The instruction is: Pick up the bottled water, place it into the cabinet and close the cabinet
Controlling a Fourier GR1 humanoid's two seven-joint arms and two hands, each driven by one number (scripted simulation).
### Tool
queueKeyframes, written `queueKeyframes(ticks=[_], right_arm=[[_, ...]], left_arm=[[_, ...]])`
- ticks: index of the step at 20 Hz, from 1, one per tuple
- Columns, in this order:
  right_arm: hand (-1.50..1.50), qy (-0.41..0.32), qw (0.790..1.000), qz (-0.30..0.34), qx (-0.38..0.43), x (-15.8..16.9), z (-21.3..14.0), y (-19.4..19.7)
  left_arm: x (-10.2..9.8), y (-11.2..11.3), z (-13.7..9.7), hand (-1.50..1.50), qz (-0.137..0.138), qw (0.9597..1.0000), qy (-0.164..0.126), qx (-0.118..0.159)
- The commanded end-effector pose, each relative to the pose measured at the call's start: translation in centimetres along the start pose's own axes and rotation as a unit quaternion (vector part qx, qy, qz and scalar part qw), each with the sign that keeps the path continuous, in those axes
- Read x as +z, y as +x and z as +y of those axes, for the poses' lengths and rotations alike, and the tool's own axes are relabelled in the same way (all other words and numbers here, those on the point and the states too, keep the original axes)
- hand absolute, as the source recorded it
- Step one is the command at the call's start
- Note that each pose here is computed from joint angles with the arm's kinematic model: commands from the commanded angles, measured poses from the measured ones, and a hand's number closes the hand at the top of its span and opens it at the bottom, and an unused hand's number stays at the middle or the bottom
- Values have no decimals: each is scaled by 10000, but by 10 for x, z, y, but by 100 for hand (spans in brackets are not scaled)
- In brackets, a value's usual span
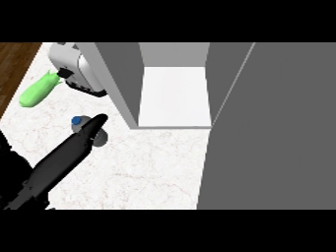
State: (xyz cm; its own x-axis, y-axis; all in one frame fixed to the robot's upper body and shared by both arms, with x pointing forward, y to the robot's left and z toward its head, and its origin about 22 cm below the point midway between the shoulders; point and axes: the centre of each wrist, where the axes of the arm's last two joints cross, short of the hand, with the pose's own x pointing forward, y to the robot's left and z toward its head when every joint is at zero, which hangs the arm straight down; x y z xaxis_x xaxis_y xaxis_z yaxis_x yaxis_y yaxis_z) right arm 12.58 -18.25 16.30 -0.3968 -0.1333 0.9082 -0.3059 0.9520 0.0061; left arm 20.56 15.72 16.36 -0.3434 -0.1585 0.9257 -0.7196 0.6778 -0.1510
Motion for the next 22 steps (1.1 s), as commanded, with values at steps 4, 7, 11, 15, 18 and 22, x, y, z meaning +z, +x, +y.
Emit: queueKeyframes(ticks=[4,7,11,15,18,22], right_arm=[[-150,-184,9998,-77,56,9,12,30],[-150,-152,9998,76,133,13,12,33],[-150,-108,9999,5,110,16,27,22],[-150,-162,9995,-92,242,10,13,25],[-150,-122,9998,-15,144,9,29,20],[-150,-95,9998,20,160,22,24,29]], left_arm=[[7,24,-2,-150,187,9995,261,29],[7,38,6,-150,338,9991,260,-12],[10,25,-7,-150,387,9985,335,-210],[7,29,0,-150,386,9984,316,-284],[21,21,1,-150,497,9979,245,-329],[9,2,3,-150,631,9963,307,-495]])
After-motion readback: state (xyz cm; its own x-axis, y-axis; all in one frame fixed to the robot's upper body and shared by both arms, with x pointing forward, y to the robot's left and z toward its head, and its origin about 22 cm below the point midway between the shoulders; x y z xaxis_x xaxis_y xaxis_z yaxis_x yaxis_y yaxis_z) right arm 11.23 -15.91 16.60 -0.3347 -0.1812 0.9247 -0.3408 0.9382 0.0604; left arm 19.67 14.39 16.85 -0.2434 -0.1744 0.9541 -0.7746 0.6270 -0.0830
